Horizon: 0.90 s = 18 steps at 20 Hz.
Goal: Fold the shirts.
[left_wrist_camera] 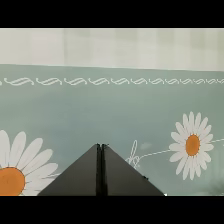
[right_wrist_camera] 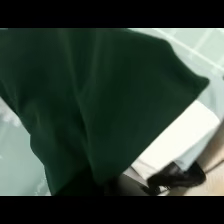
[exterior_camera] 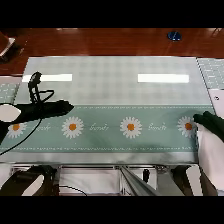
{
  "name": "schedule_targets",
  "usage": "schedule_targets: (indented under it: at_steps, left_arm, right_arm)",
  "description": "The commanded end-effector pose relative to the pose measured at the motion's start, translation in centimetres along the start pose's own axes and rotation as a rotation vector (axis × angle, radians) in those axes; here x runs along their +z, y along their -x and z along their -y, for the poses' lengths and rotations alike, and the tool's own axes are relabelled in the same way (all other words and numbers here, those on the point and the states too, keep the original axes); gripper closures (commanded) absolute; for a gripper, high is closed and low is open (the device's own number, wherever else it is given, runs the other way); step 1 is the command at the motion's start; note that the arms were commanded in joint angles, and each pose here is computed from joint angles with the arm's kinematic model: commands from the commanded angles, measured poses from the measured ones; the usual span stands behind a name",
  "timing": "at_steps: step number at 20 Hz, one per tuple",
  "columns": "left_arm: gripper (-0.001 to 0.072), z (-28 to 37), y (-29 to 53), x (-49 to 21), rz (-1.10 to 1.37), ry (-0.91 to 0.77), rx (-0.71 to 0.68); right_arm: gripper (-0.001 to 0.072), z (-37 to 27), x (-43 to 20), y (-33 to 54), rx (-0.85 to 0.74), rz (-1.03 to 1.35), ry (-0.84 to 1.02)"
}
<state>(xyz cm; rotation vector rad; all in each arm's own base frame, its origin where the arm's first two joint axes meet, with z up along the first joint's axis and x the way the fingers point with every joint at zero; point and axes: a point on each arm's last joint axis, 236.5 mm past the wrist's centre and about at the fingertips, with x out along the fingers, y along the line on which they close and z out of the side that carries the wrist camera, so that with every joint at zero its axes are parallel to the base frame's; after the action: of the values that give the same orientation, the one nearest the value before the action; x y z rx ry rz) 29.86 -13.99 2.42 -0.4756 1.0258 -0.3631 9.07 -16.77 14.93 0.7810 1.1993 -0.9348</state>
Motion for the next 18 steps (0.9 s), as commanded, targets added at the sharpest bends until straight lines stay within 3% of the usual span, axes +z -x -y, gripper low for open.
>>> schedule_targets:
  at_steps: [1,2,4,8,10,11,13,14,16,18]
  left_arm:
    - [0.0685,-0.6,-0.7,0.3,0.005,0.013,0.013]
    - [0.0685,-0.8,-0.9,0.4,0.005,0.016,0.016]
    - [0.0685,-1.2,-1.4,0.5,0.002,0.026,0.025]
    - [0.0685,-2.1,-2.4,1.4,0.029,0.042,0.045]
    - [0.0685,-1.8,-1.9,3.5,0.101,0.032,0.045]
    - [0.0685,-1.3,-1.3,5.0,0.138,0.023,0.038]
    - [0.0685,0.9,1.1,9.2,0.236,-0.025,0.010]
    - [0.0685,2.7,3.1,11.9,0.304,-0.062,-0.012]
    - [0.0685,6.8,7.5,16.9,0.436,-0.126,-0.064]
    - [0.0685,11.7,11.7,20.1,0.521,-0.206,-0.130]
  right_arm:
    - [0.0690,3.0,-3.8,-2.7,-0.118,-0.075,-0.045]
    - [0.0656,3.5,-4.6,-3.2,-0.139,-0.087,-0.053]
    - [0.0288,4.3,-5.8,-4.1,-0.174,-0.112,-0.069]
    - [0.0298,4.9,-5.2,-4.2,-0.203,-0.128,-0.070]
    - [0.0309,3.5,-2.9,-3.2,-0.144,-0.095,-0.058]
    - [0.0364,2.0,-0.9,-2.3,-0.080,-0.055,-0.044]
    - [0.0601,-3.2,3.4,0.3,0.107,0.040,0.018]
    - [0.0691,-8.2,5.4,2.5,0.282,0.091,0.098]
    - [0.0692,-19.2,6.9,7.9,0.638,0.179,0.279]
    - [0.0692,-28.2,5.0,11.8,0.844,0.282,0.495]
